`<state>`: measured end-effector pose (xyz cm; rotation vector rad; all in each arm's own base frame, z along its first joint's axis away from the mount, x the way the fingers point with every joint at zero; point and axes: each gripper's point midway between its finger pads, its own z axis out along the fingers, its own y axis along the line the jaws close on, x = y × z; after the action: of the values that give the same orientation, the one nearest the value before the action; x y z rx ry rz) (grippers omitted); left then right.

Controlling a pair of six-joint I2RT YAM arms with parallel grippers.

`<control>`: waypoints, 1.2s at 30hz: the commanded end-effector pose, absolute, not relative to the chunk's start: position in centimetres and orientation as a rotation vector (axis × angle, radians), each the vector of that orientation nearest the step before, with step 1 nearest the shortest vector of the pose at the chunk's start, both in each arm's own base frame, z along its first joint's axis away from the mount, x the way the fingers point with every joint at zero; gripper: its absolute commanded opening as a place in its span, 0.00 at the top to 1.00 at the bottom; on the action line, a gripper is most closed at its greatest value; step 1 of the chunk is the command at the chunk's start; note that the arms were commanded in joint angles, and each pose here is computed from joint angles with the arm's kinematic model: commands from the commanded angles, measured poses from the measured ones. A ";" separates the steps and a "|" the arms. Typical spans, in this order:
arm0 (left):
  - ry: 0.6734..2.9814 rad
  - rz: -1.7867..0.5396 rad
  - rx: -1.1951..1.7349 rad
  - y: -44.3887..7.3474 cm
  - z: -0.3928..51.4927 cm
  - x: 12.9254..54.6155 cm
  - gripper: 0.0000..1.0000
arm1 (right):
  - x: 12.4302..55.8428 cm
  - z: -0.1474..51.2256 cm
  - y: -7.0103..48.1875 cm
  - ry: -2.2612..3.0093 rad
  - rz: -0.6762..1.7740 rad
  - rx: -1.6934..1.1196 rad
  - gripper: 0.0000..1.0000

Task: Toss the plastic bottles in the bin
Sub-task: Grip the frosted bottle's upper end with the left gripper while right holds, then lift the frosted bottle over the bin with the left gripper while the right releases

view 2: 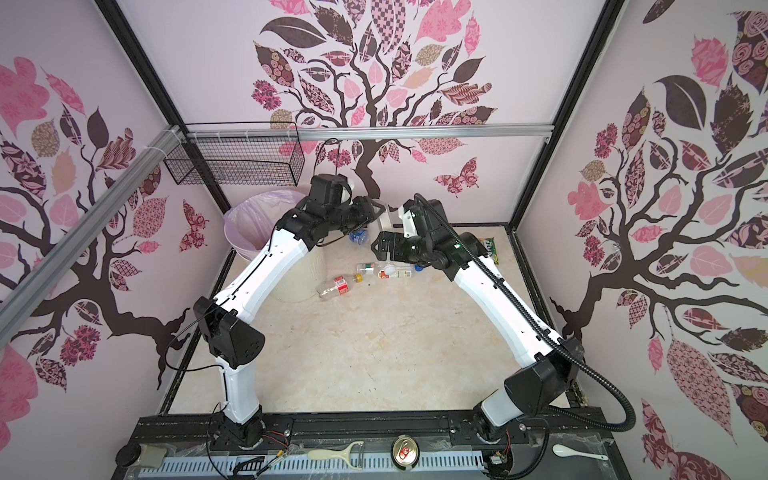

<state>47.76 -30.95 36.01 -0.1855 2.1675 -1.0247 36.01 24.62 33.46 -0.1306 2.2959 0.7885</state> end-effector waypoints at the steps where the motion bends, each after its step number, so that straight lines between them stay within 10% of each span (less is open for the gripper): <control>1: 2.078 -0.918 -0.214 -27.7 38.9 49.4 0.51 | 35.7 36.6 23.2 2.222 0.736 -0.094 0.00; 17: 1.549 -0.501 -0.419 -9.0 53.4 50.9 0.51 | 36.8 45.1 25.0 2.037 0.883 -0.092 0.00; 36: 1.071 -0.066 -0.316 -2.0 68.9 41.1 0.52 | 36.6 44.7 28.2 2.039 0.978 -0.181 0.00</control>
<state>43.17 -3.13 66.35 -0.3205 1.1585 -0.1479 36.37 27.46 43.77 -0.1702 2.0622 0.9457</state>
